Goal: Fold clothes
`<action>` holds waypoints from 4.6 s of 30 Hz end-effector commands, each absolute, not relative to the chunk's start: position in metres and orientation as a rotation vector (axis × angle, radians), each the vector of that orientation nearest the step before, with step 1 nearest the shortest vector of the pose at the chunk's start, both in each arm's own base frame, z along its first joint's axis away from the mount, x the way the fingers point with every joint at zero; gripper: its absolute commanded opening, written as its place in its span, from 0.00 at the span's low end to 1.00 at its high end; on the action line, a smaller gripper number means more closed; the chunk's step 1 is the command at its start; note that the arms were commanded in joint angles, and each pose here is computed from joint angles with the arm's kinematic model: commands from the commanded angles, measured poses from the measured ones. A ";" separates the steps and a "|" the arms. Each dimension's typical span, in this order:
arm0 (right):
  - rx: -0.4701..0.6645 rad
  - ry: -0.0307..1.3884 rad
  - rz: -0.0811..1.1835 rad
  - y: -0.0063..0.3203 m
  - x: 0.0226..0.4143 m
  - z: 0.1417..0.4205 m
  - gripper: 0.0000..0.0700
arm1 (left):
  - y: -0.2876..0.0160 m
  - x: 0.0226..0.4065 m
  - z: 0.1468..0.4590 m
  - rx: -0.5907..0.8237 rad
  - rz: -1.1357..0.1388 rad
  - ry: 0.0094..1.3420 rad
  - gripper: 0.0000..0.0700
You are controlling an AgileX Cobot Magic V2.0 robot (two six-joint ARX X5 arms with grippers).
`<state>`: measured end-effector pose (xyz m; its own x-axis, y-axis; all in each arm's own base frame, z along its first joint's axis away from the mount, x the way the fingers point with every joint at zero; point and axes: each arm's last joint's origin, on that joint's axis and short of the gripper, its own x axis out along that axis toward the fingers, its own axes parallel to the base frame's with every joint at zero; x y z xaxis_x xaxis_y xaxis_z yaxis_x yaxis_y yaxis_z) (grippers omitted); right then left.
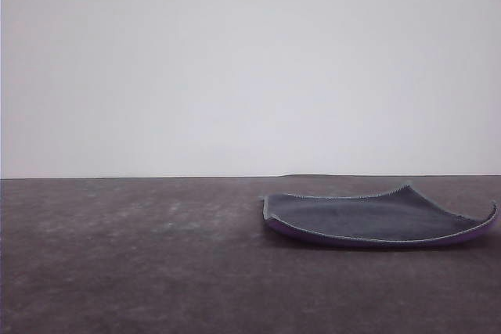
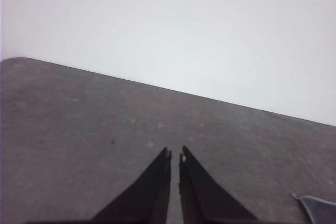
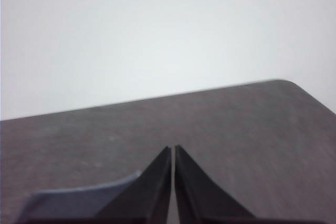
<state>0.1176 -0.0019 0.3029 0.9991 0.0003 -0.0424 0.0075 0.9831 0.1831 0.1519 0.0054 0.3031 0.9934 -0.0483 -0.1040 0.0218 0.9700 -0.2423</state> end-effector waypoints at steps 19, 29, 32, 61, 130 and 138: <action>0.125 0.619 0.177 0.001 0.240 0.303 0.01 | -0.044 0.283 0.272 -0.282 -0.438 0.590 0.04; 0.124 0.799 0.197 0.001 0.264 0.266 0.01 | -0.076 0.289 0.245 -0.257 -0.520 0.728 0.04; 0.123 0.807 0.198 0.001 0.265 0.264 0.01 | -0.083 0.287 0.245 -0.249 -0.543 0.730 0.04; 0.153 0.795 0.254 0.002 0.281 0.252 0.67 | -0.115 0.306 0.247 -0.249 -0.663 0.722 0.45; 0.444 0.929 0.541 -0.015 0.432 0.151 0.07 | -0.237 0.450 0.143 -0.328 -0.748 0.954 0.15; 0.444 0.935 0.536 -0.016 0.431 0.151 0.01 | -0.238 0.451 0.143 -0.317 -0.739 0.944 0.01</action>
